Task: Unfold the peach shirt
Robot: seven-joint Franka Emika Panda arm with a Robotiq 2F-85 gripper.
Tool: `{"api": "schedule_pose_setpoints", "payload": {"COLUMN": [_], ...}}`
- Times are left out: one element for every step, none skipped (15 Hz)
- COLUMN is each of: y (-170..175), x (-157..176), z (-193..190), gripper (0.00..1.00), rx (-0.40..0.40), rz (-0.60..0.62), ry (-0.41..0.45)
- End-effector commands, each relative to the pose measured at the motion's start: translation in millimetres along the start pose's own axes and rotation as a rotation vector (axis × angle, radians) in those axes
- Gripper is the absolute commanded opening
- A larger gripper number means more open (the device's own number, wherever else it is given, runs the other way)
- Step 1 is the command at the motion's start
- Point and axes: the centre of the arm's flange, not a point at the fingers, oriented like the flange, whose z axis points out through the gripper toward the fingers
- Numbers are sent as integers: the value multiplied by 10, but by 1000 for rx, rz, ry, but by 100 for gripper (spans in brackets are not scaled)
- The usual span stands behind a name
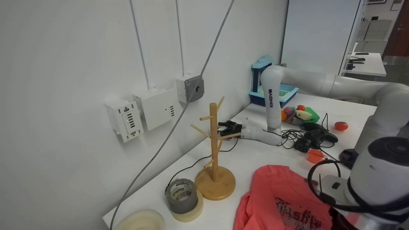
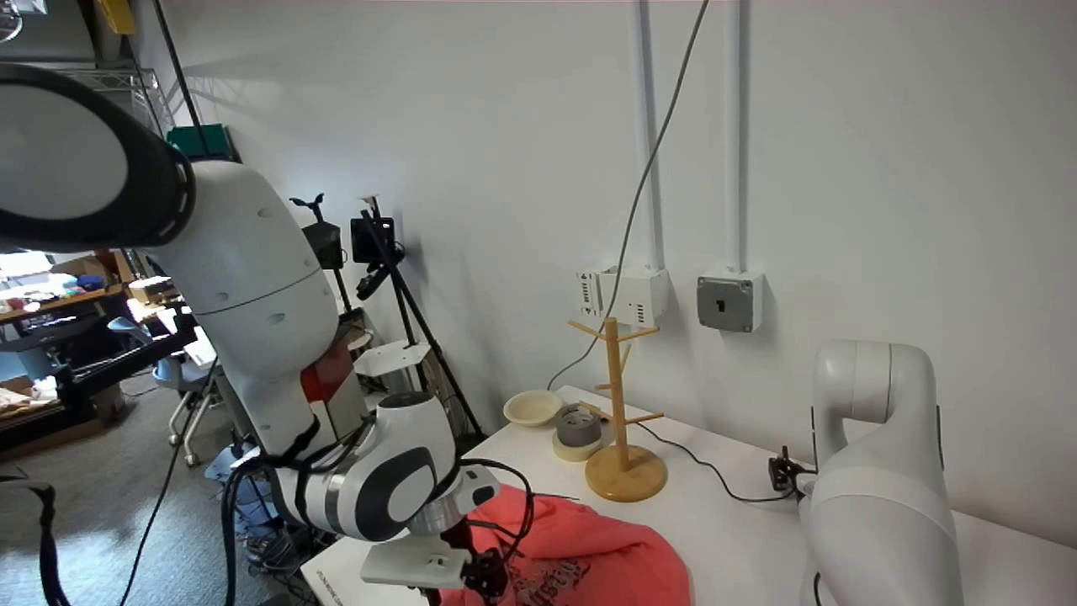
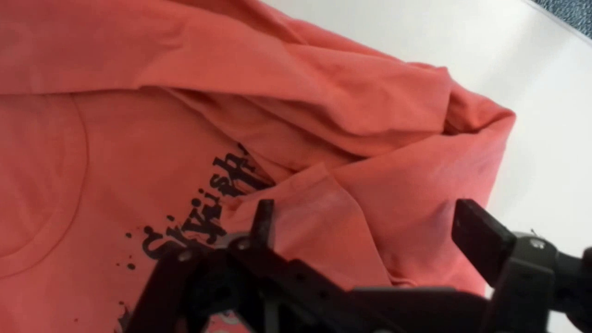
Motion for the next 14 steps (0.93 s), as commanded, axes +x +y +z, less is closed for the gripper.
{"api": "schedule_pose_setpoints", "payload": {"y": [44,60,77,96,115,130,142,149,152,153,154,155,152,149], "x": [82,101,118,138,150,161,164,165,165,164,162,157,153,151], "z": [197,224,242,256,261,263,257,247,225,210,199,187,179,175], "gripper": [84,73,64,56,47,40,31,25,16,10,3,0,3,34], "rx": [-19,-22,-24,-29,-33,-38,-44,-48,-51,-56,-58,-61,-61,-61], "rz": [29,32,34,34,34,33,31,29,26,23,21,18,15,12], "ry": [-3,-6,-8,-10,-11,-11,-11,-12,-10,-10,-11,-12,-14,-16]}}
